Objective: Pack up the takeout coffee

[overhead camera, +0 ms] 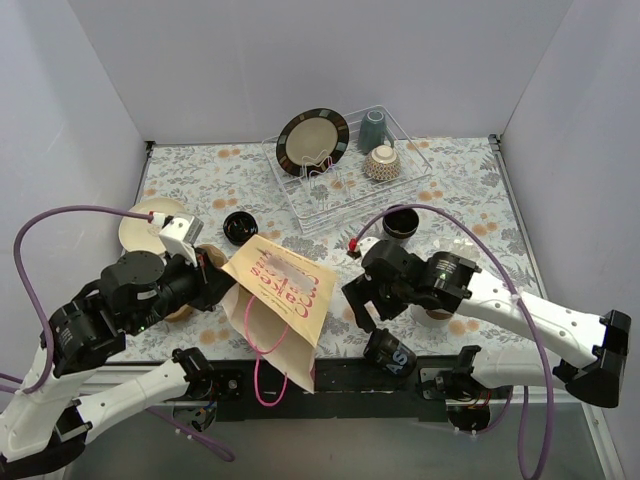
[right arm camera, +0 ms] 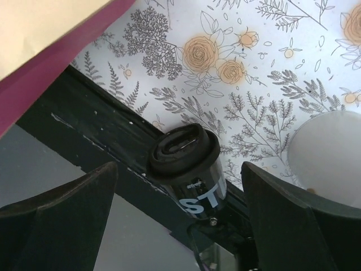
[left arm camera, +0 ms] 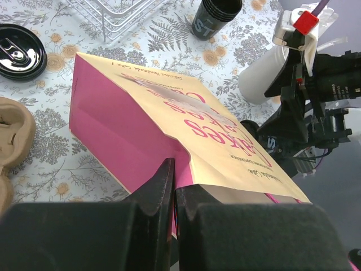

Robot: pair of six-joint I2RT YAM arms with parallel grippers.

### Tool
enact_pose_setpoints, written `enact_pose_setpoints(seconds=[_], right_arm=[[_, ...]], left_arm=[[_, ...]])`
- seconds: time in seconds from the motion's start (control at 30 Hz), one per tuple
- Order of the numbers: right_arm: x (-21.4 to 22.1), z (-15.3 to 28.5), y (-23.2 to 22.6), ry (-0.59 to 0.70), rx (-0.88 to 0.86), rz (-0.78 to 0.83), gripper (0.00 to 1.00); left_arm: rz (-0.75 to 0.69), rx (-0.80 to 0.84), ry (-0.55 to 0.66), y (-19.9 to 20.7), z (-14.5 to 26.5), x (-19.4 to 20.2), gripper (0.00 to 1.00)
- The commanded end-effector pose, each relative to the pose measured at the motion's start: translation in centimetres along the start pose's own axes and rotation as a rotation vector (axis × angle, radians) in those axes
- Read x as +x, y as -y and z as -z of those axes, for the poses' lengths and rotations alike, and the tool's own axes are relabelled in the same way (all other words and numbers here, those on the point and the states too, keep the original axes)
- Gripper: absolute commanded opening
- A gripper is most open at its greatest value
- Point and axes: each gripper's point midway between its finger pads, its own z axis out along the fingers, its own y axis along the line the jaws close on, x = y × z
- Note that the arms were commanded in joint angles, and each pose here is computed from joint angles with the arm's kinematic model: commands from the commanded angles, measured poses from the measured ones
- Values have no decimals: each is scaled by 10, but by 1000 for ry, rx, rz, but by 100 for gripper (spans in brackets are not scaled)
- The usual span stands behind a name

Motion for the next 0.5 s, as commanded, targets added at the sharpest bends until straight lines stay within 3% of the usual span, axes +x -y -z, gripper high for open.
enact_pose_setpoints(seconds=[0.0,0.1,0.47], right_arm=[[19,-6,7,-160,18,188,98],[38,-10,11,-334,75,273,99],[58,-14,-6,-441,40,296,99]], left_arm=[[-23,20,14,7,-2,-10,0],[-28,22,2,8,-2,-9,0],[-55,10,-30,8,-9,-8,0]])
